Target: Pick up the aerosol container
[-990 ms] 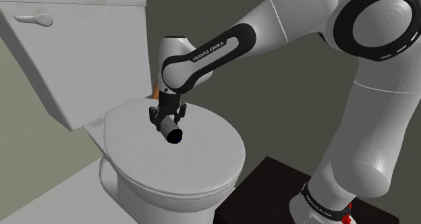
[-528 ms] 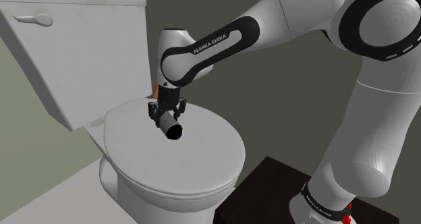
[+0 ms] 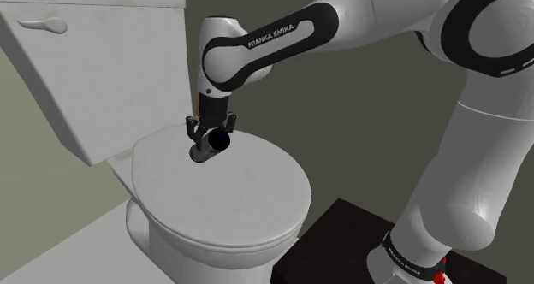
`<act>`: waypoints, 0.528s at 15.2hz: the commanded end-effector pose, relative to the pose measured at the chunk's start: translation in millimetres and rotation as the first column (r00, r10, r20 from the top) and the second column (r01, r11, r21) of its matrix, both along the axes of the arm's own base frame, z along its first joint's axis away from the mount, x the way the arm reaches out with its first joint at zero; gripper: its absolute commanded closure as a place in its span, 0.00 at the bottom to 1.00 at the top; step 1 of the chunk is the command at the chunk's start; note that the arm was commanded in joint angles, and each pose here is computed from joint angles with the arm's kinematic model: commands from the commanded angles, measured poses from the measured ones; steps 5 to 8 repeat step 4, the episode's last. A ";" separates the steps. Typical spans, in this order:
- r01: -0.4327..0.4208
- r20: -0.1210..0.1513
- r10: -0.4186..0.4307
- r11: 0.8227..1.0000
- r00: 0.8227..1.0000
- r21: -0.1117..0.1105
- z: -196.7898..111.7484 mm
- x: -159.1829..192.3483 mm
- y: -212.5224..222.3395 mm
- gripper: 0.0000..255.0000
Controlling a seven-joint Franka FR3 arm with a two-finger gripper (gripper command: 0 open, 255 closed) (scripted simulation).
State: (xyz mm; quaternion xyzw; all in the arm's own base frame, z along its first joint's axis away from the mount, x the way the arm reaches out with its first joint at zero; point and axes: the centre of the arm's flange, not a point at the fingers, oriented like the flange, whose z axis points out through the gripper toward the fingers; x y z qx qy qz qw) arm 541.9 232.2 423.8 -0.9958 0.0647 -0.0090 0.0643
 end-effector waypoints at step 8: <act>0.000 0.000 0.000 1.000 1.000 0.000 18.3 -1.6 -0.1 1.00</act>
